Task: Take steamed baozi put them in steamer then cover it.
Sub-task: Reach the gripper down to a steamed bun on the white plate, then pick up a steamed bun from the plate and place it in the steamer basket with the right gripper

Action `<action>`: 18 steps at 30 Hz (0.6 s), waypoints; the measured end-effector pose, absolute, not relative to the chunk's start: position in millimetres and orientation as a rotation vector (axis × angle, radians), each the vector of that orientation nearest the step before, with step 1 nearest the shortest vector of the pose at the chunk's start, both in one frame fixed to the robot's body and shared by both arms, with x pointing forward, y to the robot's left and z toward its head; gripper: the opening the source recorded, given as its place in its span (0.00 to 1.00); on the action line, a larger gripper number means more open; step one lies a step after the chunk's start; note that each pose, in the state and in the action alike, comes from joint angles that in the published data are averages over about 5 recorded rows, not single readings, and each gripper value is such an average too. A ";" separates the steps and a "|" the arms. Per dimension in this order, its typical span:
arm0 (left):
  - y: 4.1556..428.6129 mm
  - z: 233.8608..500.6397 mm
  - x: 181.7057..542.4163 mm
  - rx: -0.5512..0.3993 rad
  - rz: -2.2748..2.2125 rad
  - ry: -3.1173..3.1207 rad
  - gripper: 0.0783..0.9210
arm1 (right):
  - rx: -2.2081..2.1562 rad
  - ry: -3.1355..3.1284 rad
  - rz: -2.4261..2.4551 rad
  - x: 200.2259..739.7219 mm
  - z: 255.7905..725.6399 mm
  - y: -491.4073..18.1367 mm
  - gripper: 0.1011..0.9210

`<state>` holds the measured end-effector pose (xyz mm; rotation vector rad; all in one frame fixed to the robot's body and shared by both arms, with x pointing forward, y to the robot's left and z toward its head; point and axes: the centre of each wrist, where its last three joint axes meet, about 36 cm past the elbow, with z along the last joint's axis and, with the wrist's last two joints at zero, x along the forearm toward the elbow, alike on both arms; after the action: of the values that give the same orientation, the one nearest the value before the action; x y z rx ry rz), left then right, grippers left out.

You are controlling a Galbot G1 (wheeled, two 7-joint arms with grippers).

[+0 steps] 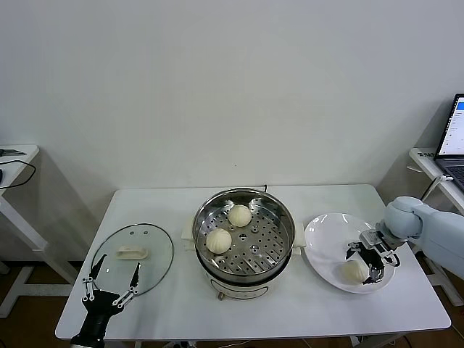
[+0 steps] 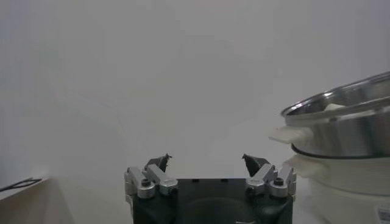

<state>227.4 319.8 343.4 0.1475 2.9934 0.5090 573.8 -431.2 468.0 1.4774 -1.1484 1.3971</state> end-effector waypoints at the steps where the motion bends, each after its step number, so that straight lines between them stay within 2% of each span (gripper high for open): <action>1: 319.8 343.4 227.7 0.147 0.509 2.993 0.88 | 1.478 -1.149 1.397 573.5 467.5 -431.2 0.81; 11: 320.5 344.5 228.8 0.141 0.511 2.988 0.88 | 1.484 -1.169 1.423 577.0 480.5 -429.2 0.72; 18: 321.3 347.8 230.2 0.144 0.517 2.979 0.88 | 1.534 -1.206 1.529 597.9 532.3 -414.9 0.71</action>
<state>230.2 321.3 347.8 0.1436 2.9791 0.5174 597.9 -414.9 532.3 1.5344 -1.2056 1.5289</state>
